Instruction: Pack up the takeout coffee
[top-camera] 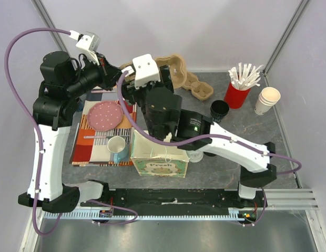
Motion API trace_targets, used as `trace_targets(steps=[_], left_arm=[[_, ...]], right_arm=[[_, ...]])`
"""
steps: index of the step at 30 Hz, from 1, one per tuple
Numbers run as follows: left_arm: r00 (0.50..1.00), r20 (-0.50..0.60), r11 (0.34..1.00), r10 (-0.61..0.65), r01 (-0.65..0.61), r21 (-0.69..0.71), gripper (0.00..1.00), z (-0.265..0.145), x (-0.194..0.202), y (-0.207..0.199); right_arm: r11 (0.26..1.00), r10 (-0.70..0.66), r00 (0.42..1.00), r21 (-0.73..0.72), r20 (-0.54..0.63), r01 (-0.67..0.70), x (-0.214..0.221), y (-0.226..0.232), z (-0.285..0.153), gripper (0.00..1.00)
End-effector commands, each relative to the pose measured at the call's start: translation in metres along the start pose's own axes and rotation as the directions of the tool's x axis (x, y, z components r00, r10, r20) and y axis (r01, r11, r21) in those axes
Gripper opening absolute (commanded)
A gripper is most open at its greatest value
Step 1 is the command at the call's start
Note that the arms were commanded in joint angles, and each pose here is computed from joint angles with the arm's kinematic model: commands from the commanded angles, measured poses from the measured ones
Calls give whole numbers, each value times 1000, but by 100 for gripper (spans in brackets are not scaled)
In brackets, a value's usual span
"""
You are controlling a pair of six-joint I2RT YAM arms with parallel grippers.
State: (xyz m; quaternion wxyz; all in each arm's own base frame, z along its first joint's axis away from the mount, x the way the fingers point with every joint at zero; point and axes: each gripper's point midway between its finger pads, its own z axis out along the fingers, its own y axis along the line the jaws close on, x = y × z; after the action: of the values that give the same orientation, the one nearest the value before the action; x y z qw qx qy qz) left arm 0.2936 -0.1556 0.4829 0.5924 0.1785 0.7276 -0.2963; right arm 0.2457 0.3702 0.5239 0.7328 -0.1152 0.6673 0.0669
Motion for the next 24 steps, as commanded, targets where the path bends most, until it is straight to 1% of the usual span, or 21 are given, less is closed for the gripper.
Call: trace_targets(steps=[1, 2, 4, 6, 9, 12, 16, 19, 20, 22, 24], left_arm=[[998, 45, 998, 37, -39, 42, 2, -1, -13, -9], [998, 43, 998, 48, -50, 41, 2, -2, -12, -9], [997, 42, 997, 61, -63, 39, 2, -5, -11, -10], [996, 41, 996, 77, -79, 40, 2, -6, -10, -10], [996, 35, 995, 84, -86, 53, 2, -7, -7, -12], [997, 24, 993, 80, -82, 84, 2, -5, -3, -17], [997, 19, 989, 78, -80, 123, 2, -4, -1, -23], [997, 19, 984, 79, -81, 155, 2, -5, -1, -29], [997, 16, 983, 78, -80, 163, 2, -5, 0, -30], [996, 22, 979, 89, -92, 183, 2, -9, 0, -35], [995, 21, 974, 97, -100, 205, 2, -11, 1, -40]], right_arm=[[996, 64, 997, 67, -50, -61, -6, -36, 13, 87], [994, 92, 994, 70, -59, -88, -3, -35, 16, 86], [994, 79, 994, 81, -76, -73, 5, -40, 20, 85], [993, 105, 991, 64, -80, -100, 8, -37, 23, 84], [992, 109, 990, 76, -87, -103, 13, -38, 30, 84], [991, 130, 987, 28, -96, -128, 17, -30, 37, 83], [989, 146, 983, 14, -108, -145, 25, -25, 45, 82], [989, 148, 982, 27, -116, -146, 31, -28, 51, 79], [989, 147, 982, 37, -116, -144, 32, -30, 53, 75], [989, 144, 983, 51, -118, -139, 37, -33, 58, 72], [990, 136, 984, 55, -118, -131, 39, -33, 60, 66]])
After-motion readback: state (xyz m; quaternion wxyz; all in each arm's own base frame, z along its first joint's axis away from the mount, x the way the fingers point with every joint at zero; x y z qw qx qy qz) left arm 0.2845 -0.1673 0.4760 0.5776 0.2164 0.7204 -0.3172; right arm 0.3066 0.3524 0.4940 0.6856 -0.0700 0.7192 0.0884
